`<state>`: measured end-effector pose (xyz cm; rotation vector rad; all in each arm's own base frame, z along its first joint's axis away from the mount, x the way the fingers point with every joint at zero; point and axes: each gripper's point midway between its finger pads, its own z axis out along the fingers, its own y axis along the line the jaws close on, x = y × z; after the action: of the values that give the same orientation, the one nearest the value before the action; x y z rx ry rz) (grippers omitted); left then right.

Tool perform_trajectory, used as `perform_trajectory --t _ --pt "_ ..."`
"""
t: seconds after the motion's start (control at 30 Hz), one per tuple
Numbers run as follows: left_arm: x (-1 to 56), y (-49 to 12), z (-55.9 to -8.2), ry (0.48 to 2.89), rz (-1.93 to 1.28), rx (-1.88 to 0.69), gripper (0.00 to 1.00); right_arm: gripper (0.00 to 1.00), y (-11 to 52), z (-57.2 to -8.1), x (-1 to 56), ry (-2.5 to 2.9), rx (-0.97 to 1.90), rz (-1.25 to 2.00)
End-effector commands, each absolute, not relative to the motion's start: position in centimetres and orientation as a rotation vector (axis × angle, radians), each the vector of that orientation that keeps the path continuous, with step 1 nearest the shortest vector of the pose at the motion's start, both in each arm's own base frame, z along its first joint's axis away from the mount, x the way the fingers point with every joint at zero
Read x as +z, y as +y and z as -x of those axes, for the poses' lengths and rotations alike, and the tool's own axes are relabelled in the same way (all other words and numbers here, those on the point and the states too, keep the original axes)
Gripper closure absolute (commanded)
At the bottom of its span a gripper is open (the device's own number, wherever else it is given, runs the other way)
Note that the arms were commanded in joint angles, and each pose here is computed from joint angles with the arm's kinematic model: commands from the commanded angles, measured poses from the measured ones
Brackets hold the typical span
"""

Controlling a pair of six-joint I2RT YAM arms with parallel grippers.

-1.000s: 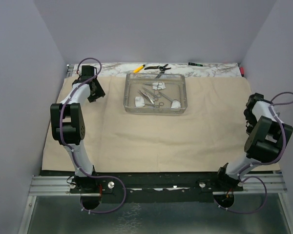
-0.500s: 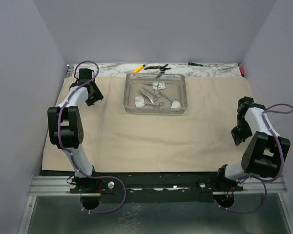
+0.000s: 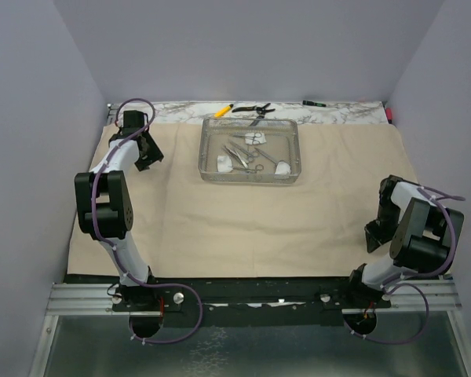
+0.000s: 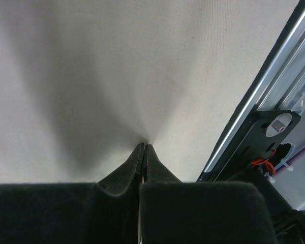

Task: Open and lay out the surgical kit
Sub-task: Smooth out the surgical kit at the center of the board.

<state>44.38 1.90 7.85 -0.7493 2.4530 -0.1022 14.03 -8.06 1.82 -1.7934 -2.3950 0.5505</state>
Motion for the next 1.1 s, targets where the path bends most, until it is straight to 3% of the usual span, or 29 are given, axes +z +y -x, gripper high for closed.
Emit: perform_trajectory --t 0.0,0.47,0.77,0.9,1.07 --pt "8.6 3.0 -44.7 2.42 0.795 -0.121 0.5 0.99 -8.0 -12.6 0.5 -2.324 0.581 1.79" --pt "9.1 5.2 -43.0 2.383 0.892 -0.071 0.5 0.99 -9.1 -12.1 2.2 -2.268 0.675 1.776" --pt "10.0 9.4 -38.5 2.336 1.026 0.154 0.49 0.99 -9.1 -22.8 8.8 -2.666 0.39 1.962" --pt "10.0 11.5 -34.8 2.291 1.169 0.246 0.48 0.99 -8.2 -27.7 8.8 -2.897 0.235 1.898" --pt "7.6 13.4 -29.5 2.24 1.43 0.292 0.5 0.96 -6.9 -30.5 7.0 -2.967 0.13 1.773"
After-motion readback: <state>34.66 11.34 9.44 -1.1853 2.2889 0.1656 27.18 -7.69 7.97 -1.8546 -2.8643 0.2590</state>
